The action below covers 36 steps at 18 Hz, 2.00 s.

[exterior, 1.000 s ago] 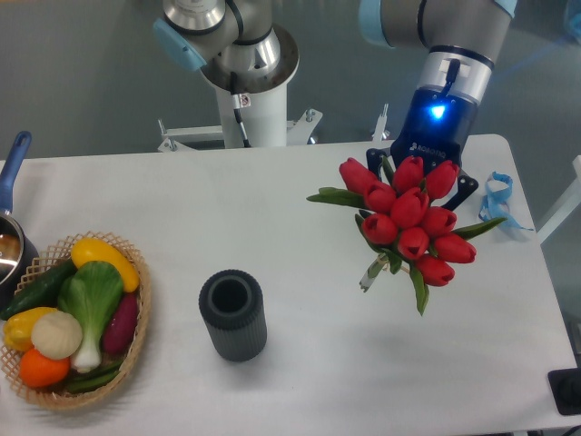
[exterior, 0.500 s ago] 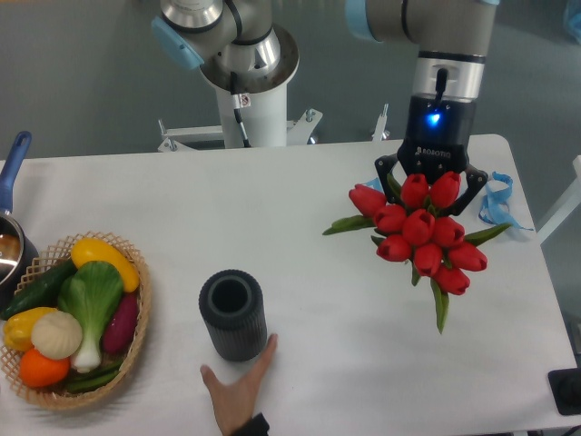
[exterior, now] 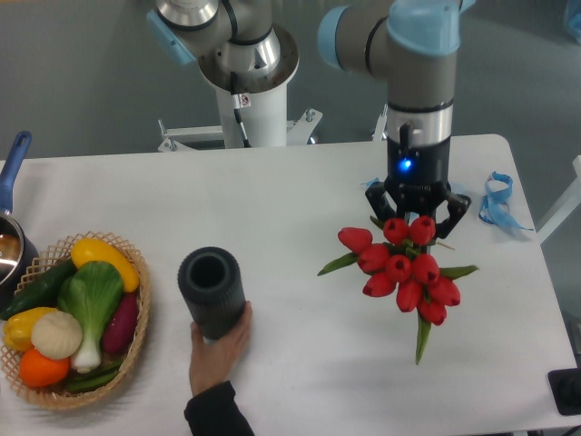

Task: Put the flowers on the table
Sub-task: 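Lower the gripped red tulips toward the table surface, then lay the tulips flat on the table and open the gripper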

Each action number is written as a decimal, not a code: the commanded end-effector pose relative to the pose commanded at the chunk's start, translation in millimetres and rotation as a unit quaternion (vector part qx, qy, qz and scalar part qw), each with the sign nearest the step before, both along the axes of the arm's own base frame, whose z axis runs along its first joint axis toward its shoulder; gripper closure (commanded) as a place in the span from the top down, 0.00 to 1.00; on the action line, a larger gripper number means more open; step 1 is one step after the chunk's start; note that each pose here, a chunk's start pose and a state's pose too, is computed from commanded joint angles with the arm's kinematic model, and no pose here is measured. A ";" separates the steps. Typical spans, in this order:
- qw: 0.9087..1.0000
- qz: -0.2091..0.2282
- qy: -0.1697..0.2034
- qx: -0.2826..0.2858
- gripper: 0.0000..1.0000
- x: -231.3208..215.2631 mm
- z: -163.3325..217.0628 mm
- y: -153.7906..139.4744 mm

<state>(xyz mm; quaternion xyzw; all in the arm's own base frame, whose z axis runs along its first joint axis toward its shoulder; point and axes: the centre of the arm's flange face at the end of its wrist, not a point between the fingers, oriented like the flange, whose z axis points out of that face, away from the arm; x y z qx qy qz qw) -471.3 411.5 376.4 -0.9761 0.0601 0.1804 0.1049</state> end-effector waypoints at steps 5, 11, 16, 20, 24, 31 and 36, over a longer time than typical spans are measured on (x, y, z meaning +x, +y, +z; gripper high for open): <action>0.998 0.003 -0.005 -0.065 0.35 -11.0 -48.7 19.2; 0.987 -0.003 0.004 -0.158 0.35 -16.7 -112.3 53.3; 0.984 -0.015 -0.007 -0.175 0.35 -16.8 -145.1 70.6; 0.984 -0.021 -0.013 -0.179 0.35 -14.2 -163.6 85.6; 0.984 -0.028 -0.006 -0.177 1.00 -12.4 -156.7 88.2; 0.991 -0.024 0.042 -0.127 1.00 -13.3 -76.7 97.2; 0.995 -0.026 0.060 -0.071 1.00 -9.9 4.4 84.7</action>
